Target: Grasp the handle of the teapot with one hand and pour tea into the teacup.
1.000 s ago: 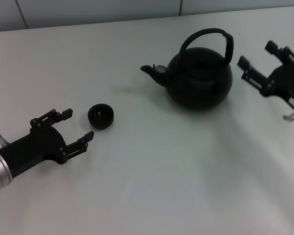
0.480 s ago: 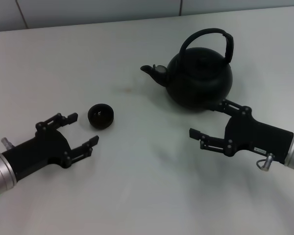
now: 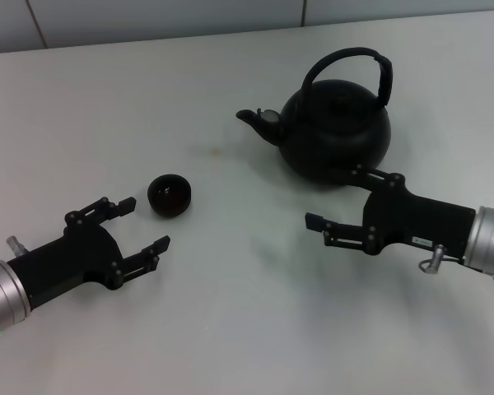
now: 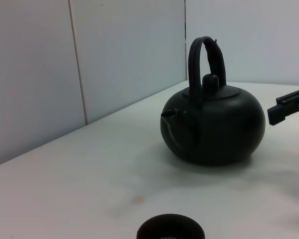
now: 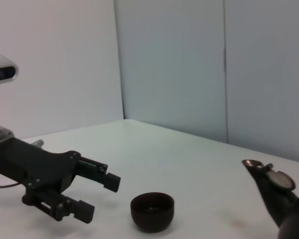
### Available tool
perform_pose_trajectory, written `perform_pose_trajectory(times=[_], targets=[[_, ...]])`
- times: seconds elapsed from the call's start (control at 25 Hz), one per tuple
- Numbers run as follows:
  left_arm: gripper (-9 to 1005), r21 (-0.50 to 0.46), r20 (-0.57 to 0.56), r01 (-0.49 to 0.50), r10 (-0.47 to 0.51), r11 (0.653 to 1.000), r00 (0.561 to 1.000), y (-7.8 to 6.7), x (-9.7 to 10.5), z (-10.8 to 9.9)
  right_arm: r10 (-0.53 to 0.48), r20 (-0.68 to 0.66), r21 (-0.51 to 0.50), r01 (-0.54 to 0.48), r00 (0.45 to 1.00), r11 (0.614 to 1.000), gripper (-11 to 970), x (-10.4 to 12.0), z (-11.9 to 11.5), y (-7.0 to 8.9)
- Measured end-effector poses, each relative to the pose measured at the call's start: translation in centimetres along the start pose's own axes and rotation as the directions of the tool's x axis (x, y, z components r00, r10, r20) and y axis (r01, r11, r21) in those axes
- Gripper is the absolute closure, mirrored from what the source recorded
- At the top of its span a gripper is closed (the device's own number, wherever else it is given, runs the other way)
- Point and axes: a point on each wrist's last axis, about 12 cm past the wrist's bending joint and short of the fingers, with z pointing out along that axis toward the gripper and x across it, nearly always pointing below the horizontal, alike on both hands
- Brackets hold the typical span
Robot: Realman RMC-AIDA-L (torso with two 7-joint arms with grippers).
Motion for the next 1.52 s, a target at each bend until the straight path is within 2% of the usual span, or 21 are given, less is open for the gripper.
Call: perform_pose_trajectory(times=[0.28, 1.52], targets=[[230, -0.001, 0.002, -0.002, 0.002, 1.0, 1.0, 0.0, -0.1, 0.0, -0.011, -0.022, -0.033, 0.01, 1.0, 0.999, 127, -0.3, 1.1, -0.1], [230, -0.021, 0.004, 0.002, -0.002, 1.0, 1.0, -0.1, 0.1, -0.6, -0.034, 0.008, -0.015, 0.034, 0.999, 0.999, 128, -0.4, 1.3, 0.0]])
